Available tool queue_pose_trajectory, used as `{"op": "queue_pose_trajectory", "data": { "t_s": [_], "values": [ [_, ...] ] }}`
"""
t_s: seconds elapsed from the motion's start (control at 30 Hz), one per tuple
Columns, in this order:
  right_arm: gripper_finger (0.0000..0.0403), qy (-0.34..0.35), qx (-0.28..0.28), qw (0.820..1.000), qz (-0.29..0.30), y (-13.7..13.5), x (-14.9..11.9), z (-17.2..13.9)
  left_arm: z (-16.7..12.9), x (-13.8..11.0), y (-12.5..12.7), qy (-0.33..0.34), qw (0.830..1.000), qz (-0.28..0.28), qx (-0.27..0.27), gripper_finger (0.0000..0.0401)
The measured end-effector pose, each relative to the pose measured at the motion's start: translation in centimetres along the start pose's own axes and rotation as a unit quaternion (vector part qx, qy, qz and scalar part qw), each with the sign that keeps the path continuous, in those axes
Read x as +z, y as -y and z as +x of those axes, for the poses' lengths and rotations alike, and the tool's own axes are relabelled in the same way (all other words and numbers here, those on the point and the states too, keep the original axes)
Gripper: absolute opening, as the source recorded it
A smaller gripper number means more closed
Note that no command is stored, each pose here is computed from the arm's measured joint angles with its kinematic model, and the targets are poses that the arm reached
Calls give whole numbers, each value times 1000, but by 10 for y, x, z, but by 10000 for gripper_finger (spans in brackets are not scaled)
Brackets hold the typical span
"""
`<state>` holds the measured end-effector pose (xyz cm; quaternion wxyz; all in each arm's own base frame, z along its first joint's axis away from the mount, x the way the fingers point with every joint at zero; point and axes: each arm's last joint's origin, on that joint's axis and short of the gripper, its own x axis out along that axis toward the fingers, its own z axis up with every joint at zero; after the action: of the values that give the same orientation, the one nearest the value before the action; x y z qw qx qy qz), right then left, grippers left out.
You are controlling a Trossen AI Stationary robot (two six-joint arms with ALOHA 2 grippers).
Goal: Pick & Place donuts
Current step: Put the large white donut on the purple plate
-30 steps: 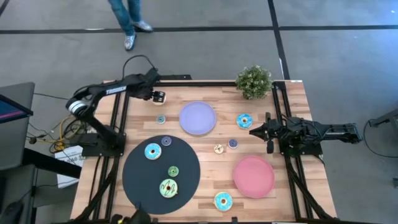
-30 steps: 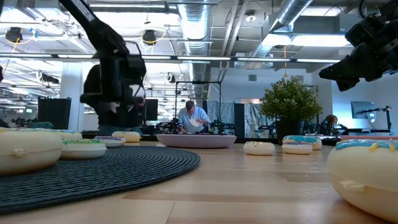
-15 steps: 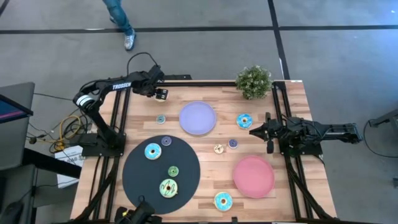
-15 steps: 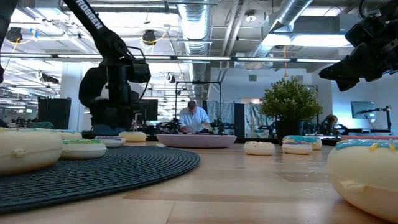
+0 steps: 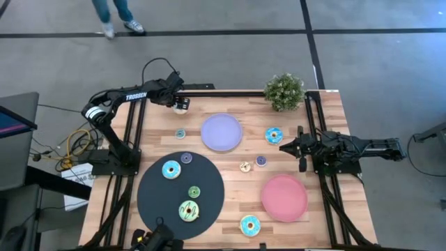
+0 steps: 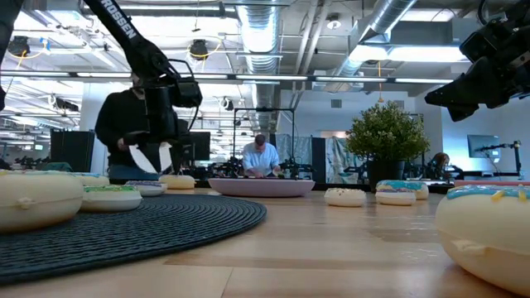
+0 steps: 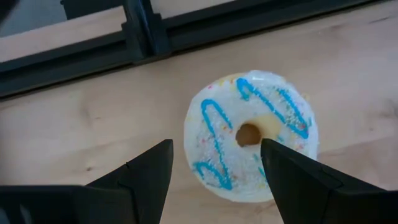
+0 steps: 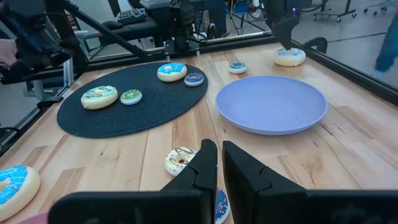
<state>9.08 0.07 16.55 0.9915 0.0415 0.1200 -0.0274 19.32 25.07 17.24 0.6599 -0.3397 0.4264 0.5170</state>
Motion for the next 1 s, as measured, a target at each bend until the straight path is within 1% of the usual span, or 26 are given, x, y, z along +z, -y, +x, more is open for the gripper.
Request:
{"op": "queue_pose_trajectory", "data": {
  "t_s": [0.3,0.6,0.67,0.9,1.0],
  "values": [
    [17,0,0,1000,0,0,0,0,29,-3,4,-19,1000,-6,8,238],
    [17,0,0,1000,0,0,0,0,33,-3,5,-21,1000,-6,7,235],
    [17,0,0,1000,0,0,0,0,33,-4,5,-22,1000,-6,7,226],
    [17,0,0,1000,0,0,0,0,33,-4,5,-23,1000,-7,7,168],
    [17,0,0,1000,0,0,0,0,34,-4,5,-23,1000,-9,7,151]
  ]
}}
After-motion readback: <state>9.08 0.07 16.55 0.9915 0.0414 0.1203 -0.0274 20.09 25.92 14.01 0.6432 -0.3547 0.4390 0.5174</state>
